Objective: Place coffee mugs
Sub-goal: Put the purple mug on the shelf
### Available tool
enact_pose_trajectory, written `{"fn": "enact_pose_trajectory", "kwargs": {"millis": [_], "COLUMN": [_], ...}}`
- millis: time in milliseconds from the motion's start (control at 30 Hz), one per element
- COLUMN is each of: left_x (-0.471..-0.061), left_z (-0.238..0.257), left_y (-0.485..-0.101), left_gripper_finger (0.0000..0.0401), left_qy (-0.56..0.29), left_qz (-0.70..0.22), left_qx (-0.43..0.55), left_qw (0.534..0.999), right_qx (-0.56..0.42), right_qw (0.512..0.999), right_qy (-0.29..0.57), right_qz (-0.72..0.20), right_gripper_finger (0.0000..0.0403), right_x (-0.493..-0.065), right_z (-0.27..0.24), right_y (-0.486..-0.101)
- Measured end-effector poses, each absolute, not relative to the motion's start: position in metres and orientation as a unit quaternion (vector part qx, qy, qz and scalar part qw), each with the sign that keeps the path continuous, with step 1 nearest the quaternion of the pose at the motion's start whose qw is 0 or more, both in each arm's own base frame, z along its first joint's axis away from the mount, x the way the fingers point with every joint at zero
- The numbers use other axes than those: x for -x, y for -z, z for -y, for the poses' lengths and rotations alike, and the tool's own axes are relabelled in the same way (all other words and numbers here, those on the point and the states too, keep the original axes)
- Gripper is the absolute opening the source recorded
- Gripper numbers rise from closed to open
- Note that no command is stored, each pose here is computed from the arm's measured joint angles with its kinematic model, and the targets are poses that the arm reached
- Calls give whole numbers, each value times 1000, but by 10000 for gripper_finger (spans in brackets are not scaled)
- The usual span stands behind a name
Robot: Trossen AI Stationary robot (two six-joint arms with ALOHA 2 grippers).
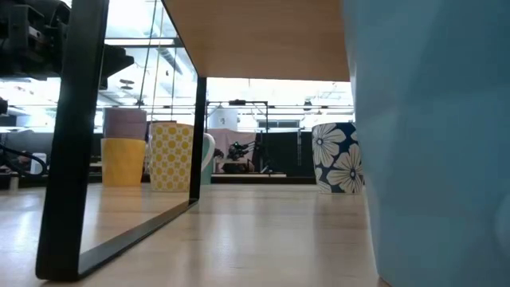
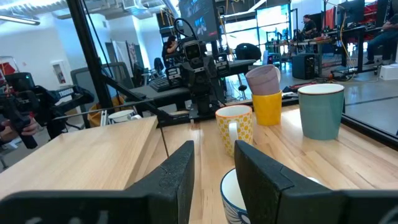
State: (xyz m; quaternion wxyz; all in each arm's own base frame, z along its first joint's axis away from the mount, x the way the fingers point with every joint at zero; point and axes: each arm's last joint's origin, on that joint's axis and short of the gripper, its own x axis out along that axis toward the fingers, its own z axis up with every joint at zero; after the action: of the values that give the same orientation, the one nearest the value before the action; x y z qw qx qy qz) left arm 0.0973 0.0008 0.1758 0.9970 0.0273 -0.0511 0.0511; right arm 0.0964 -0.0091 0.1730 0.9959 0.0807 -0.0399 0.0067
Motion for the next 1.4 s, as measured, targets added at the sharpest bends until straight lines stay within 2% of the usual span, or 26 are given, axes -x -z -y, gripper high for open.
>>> {"fn": "enact_pose_trajectory", "kwargs": {"millis": [133, 433, 567, 867, 1100, 1400], "left_x": [-97, -97, -97, -97, -97, -92], "left_z": [-2, -4, -4, -4, -4, -4], "left_y": [-176, -176, -176, -176, -178, -198], "left_gripper_finger": [180, 281, 311, 315, 316, 315], "left_qy": [-71, -101, -100, -100, -96, -83], "left_qz": [50, 51, 53, 53, 71, 180], "left_qx": [-26, -8, 21, 27, 77, 129], "left_qw": [996, 994, 993, 993, 990, 972], "right_qx": [-81, -81, -81, -81, -81, -81], "right_qw": [996, 996, 996, 996, 996, 996], "right_qy": [-7, -7, -7, -6, -7, -7], "right_qz": [40, 40, 40, 40, 40, 40], "right_gripper_finger": [120, 120, 120, 120, 120, 120], "right_x": [-96, -96, -96, -96, -96, -96], "right_z": [9, 9, 9, 9, 9, 9], "right_y": [-173, -173, -173, -173, -173, -173]}}
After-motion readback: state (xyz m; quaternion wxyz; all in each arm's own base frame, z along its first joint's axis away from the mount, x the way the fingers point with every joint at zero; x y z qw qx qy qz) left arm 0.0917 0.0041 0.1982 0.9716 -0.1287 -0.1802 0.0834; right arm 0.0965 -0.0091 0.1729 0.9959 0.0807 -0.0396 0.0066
